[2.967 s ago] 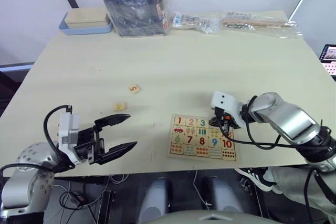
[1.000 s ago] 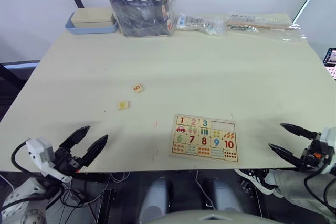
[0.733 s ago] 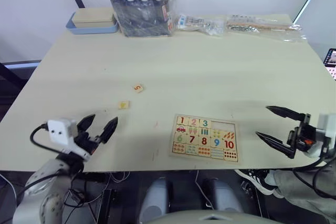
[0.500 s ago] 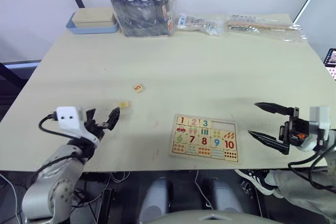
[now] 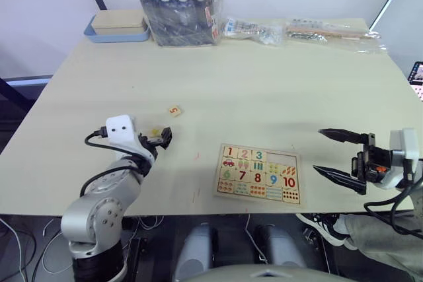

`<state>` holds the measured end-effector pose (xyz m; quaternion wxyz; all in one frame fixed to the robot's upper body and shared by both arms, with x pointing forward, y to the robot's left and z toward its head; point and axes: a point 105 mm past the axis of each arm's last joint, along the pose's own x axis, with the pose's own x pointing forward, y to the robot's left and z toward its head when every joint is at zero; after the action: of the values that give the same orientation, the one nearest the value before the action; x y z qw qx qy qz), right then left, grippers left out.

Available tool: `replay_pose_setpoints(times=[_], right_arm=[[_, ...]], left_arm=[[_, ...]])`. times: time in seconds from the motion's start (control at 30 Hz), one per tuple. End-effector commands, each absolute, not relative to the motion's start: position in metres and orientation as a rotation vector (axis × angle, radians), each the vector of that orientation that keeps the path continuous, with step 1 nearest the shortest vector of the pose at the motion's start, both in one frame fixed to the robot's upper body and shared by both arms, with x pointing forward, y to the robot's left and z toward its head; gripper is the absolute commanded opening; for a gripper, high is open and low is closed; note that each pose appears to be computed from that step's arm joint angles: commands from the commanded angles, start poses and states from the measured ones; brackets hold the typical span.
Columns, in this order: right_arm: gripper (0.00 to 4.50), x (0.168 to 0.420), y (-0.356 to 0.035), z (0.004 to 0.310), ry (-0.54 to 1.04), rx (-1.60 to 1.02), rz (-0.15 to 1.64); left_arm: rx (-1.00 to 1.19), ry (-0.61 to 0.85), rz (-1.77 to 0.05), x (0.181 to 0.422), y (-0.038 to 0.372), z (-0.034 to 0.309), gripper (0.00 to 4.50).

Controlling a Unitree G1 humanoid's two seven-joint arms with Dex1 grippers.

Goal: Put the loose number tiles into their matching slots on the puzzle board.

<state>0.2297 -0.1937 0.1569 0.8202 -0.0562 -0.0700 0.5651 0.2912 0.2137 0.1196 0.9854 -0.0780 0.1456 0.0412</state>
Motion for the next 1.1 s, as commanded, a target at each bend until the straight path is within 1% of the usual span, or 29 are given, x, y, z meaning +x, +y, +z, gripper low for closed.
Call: replay_pose_setpoints(times=[0.03, 0.3, 0.47, 0.67, 0.93, 0.97, 1.0, 1.03, 1.07, 1.1], right_arm=[[4.46, 0.23, -0.197, 0.166, -0.172, -0.14, 1.205], [4.46, 0.228, -0.2, 0.169, -0.166, -0.141, 1.22], [4.46, 0.224, -0.202, 0.172, -0.205, -0.145, 1.214], [4.46, 0.217, -0.204, 0.169, -0.195, -0.143, 1.201], [4.46, 0.207, -0.211, 0.166, -0.194, -0.158, 1.167], [4.5, 0.206, -0.211, 0.166, -0.192, -0.159, 1.164], [4.5, 0.206, -0.211, 0.165, -0.191, -0.159, 1.163], [4.5, 0.206, -0.211, 0.165, -0.192, -0.159, 1.161], [4.5, 0.205, -0.211, 0.165, -0.192, -0.158, 1.159], [4.5, 0.205, -0.21, 0.164, -0.192, -0.156, 1.158]], left_arm=[[-0.103, 0.279, 0.117, 0.293, 0.211, 0.128, 4.5], [-0.057, 0.324, 0.183, 0.306, 0.213, 0.12, 4.5], [-0.037, 0.35, 0.201, 0.309, 0.217, 0.113, 4.5], [-0.038, 0.362, 0.188, 0.319, 0.213, 0.109, 4.5], [-0.05, 0.401, 0.196, 0.319, 0.215, 0.102, 4.5], [-0.049, 0.405, 0.2, 0.319, 0.215, 0.102, 3.96], [-0.048, 0.407, 0.201, 0.319, 0.215, 0.101, 3.77], [-0.046, 0.41, 0.203, 0.318, 0.215, 0.1, 3.37], [-0.046, 0.412, 0.204, 0.318, 0.215, 0.1, 2.81], [-0.046, 0.414, 0.206, 0.317, 0.215, 0.099, 2.81]])
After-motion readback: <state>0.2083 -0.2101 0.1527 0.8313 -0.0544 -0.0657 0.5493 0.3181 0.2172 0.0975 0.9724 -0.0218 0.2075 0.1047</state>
